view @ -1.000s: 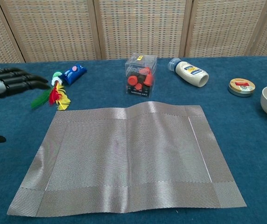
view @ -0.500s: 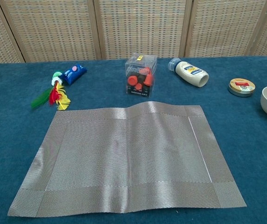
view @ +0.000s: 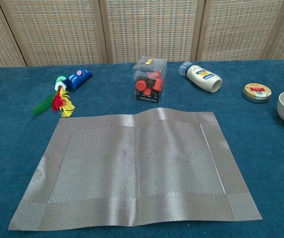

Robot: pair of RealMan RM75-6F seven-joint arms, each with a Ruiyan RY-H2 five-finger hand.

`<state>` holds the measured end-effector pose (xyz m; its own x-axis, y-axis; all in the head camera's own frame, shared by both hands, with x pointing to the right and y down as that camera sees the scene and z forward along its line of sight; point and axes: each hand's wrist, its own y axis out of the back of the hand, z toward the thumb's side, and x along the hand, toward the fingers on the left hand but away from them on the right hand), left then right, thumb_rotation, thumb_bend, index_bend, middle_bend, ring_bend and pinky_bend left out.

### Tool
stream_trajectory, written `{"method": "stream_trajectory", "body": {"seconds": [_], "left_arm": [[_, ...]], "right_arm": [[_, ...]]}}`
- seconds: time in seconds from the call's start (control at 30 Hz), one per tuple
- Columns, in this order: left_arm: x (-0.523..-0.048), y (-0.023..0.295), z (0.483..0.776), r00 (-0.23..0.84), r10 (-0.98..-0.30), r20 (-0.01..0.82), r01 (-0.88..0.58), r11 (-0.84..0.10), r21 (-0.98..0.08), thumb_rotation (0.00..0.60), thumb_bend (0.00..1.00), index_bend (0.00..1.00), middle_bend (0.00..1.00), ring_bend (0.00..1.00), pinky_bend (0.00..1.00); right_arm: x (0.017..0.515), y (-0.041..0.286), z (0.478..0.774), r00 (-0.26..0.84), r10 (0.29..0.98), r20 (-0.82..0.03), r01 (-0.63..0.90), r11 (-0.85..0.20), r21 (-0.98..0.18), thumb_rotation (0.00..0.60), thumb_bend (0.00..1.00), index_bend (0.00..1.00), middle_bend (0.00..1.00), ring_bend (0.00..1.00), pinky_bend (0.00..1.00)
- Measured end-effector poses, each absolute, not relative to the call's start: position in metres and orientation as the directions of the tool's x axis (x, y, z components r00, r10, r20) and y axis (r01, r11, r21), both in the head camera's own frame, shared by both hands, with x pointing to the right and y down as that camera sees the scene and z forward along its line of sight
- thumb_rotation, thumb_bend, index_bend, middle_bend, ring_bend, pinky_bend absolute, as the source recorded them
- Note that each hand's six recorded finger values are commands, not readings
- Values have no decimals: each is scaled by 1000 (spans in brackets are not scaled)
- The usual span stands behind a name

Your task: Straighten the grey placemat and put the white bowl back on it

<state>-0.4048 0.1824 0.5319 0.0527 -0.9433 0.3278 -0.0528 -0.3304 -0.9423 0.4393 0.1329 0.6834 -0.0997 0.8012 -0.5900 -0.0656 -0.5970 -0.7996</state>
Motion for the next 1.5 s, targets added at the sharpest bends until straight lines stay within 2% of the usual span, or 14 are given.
{"method": "stream_trajectory", "body": {"seconds": [0.07,0.13,0.3,0.6,0.8,1.1,1.3,1.5], "left_arm": [[-405,182,533,54,-942,330,-56,-333,-941,600,0,0,0,0,0],[-406,181,533,53,-942,331,-61,-334,-941,600,0,0,0,0,0],[-408,178,534,49,-943,329,-67,-332,-941,600,0,0,0,0,0],[-408,177,535,45,-942,331,-70,-334,-940,600,0,0,0,0,0],[-408,177,535,45,-941,335,-79,-337,-938,600,0,0,0,0,0],[-410,177,532,49,-940,336,-108,-340,-934,600,0,0,0,0,0],[-411,176,531,57,-938,341,-133,-346,-929,600,0,0,0,0,0],[-414,175,530,60,-935,351,-148,-356,-923,600,0,0,0,0,0]], "right_arm": [[436,129,692,-106,798,-594,-77,-602,-795,600,23,352,0,0,0],[433,127,700,-110,795,-597,-83,-606,-791,600,92,385,0,0,0],[428,122,711,-107,799,-592,-106,-601,-792,600,358,496,0,0,0],[416,118,728,-84,808,-583,-121,-589,-799,600,588,716,0,0,0],[405,116,720,-31,841,-541,-122,-540,-833,600,587,722,0,0,0],[355,117,682,176,864,-471,-89,-463,-882,600,587,724,0,0,0],[290,125,647,371,800,-471,-75,-480,-874,600,586,723,0,0,0],[202,141,613,589,640,-493,-151,-512,-845,600,585,721,0,0,0]]}}
